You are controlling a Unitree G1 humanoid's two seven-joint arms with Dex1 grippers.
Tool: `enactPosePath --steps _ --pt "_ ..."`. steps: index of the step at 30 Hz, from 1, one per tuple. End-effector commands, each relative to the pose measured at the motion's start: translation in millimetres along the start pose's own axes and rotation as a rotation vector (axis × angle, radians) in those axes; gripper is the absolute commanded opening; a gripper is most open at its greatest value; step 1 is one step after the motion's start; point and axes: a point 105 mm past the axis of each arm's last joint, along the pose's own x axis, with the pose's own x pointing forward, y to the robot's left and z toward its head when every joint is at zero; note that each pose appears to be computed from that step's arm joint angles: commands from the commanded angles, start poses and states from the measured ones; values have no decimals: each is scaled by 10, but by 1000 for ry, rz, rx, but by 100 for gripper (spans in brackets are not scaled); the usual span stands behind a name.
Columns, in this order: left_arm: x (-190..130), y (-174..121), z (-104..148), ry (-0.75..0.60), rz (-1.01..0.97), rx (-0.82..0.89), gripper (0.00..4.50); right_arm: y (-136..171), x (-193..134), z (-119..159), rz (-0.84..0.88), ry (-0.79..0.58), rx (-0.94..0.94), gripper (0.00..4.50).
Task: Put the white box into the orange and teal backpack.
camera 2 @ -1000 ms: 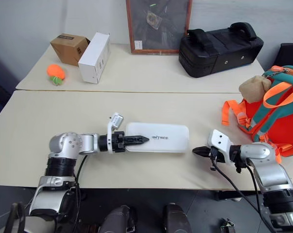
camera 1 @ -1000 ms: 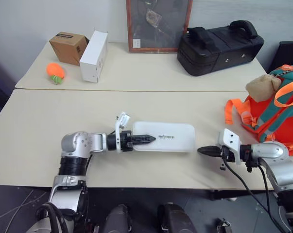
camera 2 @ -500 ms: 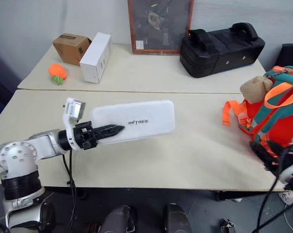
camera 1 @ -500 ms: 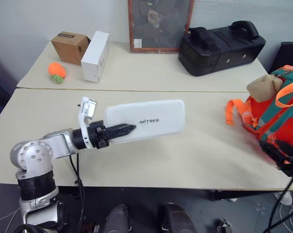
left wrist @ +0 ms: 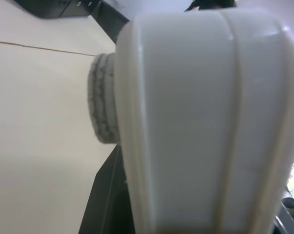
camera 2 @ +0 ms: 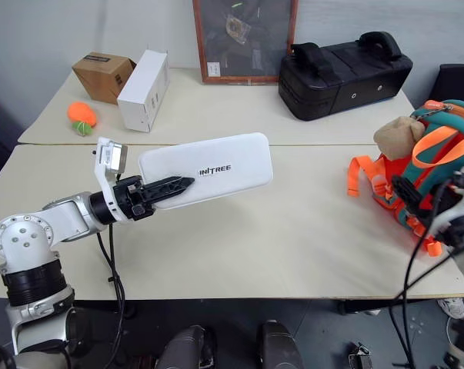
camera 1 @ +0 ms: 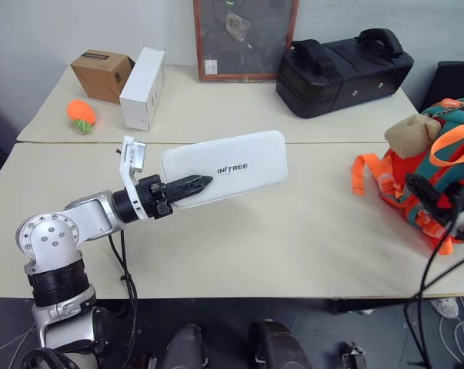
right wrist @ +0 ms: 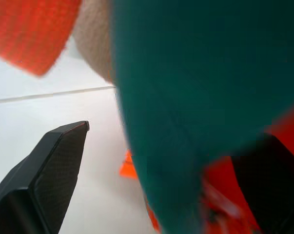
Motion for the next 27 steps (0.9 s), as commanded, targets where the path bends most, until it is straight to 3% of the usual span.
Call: enactPosePath --steps 1,4,15,18,23,27 --pt "-20 -79 119 -38 -35 46 127 64 121 132 1 -80 -18 445" --pt "-24 -44 133 -36 -16 60 127 42 225 125 -21 -107 -29 388" --pt "-20 -22 277 -68 23 103 127 171 228 182 87 -165 -45 6" --pt "-35 -3 363 -97 48 126 127 507 179 259 311 -159 -51 2" --pt "-106 67 624 -148 114 217 127 1286 -138 328 847 17 -73 2" --pt "-125 21 877 -190 128 325 127 1591 -334 431 1109 125 -93 2"
